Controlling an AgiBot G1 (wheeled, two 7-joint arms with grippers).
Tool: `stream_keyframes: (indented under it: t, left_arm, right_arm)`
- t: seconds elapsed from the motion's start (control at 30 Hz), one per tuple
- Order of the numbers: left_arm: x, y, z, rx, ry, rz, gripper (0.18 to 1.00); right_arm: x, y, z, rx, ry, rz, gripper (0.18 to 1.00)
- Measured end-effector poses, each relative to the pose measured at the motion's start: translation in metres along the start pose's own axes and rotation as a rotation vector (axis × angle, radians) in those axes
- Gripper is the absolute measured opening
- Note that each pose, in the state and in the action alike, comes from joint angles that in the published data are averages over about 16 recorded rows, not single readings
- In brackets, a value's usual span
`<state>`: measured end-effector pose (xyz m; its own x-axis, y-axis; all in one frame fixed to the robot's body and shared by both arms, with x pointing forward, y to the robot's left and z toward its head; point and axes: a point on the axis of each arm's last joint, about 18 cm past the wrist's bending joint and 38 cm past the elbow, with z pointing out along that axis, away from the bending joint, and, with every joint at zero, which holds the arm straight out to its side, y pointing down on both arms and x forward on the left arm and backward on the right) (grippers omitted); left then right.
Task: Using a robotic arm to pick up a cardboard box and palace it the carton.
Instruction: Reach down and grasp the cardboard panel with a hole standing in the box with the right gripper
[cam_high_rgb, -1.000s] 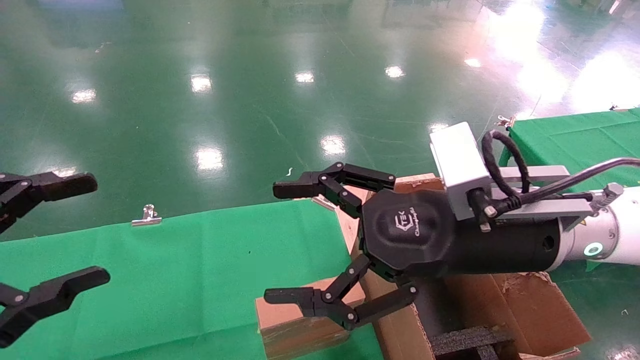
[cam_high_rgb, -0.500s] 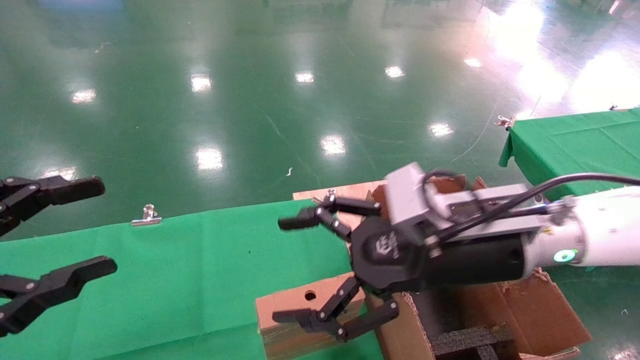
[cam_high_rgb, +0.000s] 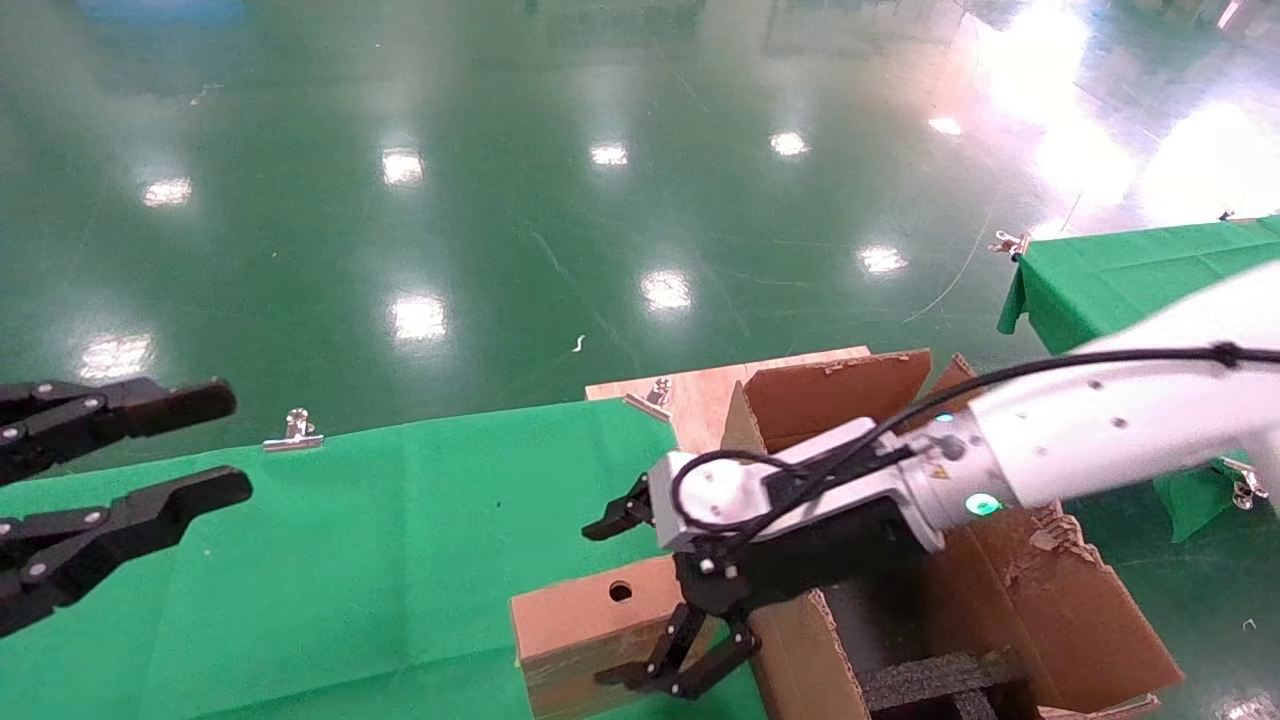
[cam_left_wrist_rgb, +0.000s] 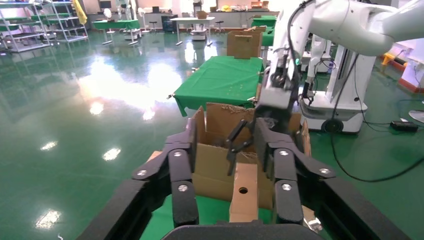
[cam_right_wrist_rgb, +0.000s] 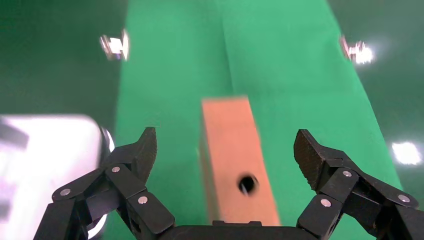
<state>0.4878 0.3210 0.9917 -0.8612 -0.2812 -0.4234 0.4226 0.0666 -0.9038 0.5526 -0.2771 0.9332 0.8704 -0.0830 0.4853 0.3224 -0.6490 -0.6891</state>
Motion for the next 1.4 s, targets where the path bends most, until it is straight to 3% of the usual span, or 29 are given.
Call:
stream_keyframes:
  t: [0.33, 0.73, 1.0, 1.4]
  left_arm:
    - [0.0, 0.0, 0.0, 0.0, 0.0, 0.0, 0.358]
    - [0.0, 0.0, 0.0, 0.0, 0.0, 0.0, 0.216]
    - [0.0, 0.0, 0.0, 0.0, 0.0, 0.0, 0.197]
    - [0.0, 0.0, 0.0, 0.0, -0.001, 0.0, 0.255]
  right_arm:
    - [0.02, 0.003, 0.022, -0.166, -0.031, -0.09, 1.001]
    - [0.029, 0.004, 0.039, -0.316, -0.085, -0.185, 1.001]
    - [0.032, 0.005, 0.043, -0.353, -0.101, -0.205, 1.0]
    - [0.032, 0.005, 0.043, -0.353, -0.102, -0.204, 0.961]
